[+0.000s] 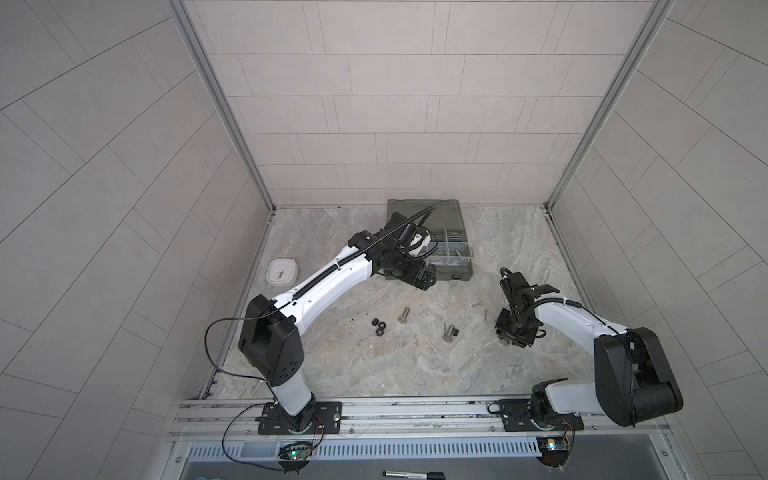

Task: Sort the screws and nuts into containers
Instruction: 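Lower and close the right gripper on the hex bolt, then carry the bolt to the box and release it beside the first bolt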

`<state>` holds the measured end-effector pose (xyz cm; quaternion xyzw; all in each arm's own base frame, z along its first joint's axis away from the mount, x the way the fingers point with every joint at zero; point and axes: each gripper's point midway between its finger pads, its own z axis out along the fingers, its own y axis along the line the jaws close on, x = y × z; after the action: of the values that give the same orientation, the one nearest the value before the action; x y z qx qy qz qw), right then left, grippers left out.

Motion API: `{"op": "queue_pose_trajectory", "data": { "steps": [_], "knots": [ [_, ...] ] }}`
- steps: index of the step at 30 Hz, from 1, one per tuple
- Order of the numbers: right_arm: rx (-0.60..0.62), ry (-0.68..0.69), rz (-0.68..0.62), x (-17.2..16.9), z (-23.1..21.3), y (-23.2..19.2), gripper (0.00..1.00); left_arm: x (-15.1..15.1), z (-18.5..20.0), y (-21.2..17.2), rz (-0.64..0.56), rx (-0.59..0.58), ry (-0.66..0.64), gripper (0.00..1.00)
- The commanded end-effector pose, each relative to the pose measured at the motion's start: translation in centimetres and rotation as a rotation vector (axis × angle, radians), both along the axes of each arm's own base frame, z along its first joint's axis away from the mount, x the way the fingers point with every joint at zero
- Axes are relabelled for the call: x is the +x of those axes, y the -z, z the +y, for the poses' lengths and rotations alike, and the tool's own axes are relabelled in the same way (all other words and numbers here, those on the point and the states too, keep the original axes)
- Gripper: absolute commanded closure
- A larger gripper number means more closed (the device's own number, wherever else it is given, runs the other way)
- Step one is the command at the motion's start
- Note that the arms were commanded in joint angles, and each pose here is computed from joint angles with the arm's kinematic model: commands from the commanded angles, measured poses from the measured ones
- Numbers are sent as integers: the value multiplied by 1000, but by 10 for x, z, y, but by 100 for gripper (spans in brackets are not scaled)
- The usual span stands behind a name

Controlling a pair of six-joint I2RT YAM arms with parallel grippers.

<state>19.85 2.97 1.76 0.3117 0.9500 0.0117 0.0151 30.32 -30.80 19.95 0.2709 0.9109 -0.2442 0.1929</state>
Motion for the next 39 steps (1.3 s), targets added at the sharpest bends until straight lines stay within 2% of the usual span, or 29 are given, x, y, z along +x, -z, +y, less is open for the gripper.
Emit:
{"op": "queue_pose_trajectory", "data": {
  "steps": [1, 10, 15, 19, 24, 30, 39],
  "knots": [
    [17, 39, -4, 0, -1, 6, 61, -7, 6, -2, 1, 14, -4, 0],
    [25, 7, -1, 12, -4, 11, 64, -2, 2, 0, -3, 37, 20, 0],
    [46, -21, 20, 19, 0, 12, 80, 3, -1, 2, -5, 39, 28, 0],
    [37, -62, 51, 21, -1, 8, 89, 6, -4, 3, -17, 41, 35, 0],
    [28, -90, 41, 32, -2, -13, 90, 12, -2, 5, -28, 55, 28, 0],
    [15, -128, -66, 70, 3, -61, 90, 25, 11, 5, -36, 64, -15, 0],
    [47, -164, -195, 160, 27, -108, 89, 69, 33, -5, -64, 9, -114, 0]
  ]
}}
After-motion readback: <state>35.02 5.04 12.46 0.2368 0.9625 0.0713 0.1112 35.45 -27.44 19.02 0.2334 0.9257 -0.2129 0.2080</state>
